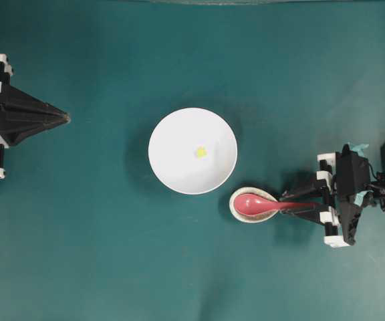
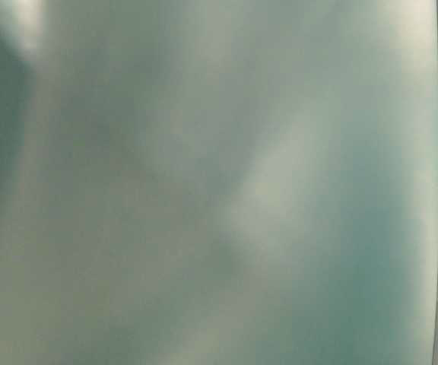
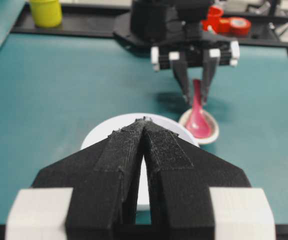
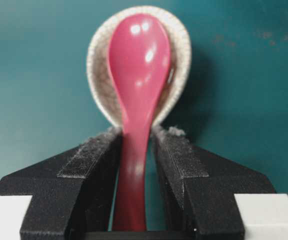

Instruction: Scoop the yellow hexagonal prism block from the bowl with a spoon using the right arm.

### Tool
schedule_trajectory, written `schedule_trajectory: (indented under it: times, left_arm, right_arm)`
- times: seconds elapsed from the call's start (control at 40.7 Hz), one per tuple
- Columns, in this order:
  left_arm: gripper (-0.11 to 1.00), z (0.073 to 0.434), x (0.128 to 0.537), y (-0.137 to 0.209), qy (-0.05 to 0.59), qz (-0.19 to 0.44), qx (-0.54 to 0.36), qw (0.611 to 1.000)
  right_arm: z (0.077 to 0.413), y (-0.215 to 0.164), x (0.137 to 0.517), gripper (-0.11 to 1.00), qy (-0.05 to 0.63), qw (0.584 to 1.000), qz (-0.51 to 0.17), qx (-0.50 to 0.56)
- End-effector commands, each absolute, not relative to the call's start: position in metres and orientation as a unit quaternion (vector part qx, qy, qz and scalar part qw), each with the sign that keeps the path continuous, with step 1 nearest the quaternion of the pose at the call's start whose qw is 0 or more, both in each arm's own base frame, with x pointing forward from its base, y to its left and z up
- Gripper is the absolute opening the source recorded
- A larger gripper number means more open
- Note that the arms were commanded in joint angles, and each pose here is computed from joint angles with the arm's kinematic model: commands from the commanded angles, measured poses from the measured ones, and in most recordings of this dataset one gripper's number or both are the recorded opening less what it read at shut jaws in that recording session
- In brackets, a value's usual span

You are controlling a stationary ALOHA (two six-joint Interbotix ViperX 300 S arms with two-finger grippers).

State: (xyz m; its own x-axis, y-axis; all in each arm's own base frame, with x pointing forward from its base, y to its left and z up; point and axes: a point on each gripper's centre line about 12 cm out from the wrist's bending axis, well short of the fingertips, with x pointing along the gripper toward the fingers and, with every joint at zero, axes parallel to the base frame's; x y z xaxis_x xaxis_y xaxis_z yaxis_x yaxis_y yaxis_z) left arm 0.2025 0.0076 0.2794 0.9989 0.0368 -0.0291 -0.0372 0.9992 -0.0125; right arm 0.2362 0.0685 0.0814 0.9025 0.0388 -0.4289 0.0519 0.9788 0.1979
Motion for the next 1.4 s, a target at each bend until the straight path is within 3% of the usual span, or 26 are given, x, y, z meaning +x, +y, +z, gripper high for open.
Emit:
schedule_trajectory:
  times: [0.0, 1.376]
  left_arm:
    - [0.00, 0.2885, 0.2053, 0.0082, 0.001, 0.020, -0.004, 1.000]
    - [0.00, 0.2879, 0.2052, 0.0082, 0.002, 0.020, -0.004, 1.000]
  right_arm:
    - [0.0841, 0.0697, 0.2379, 0.38, 0.214, 0.971, -0.002, 0.105]
    - [0.0822, 0.0715, 0.2397, 0.38, 0.220, 0.973, 0.006, 0.076]
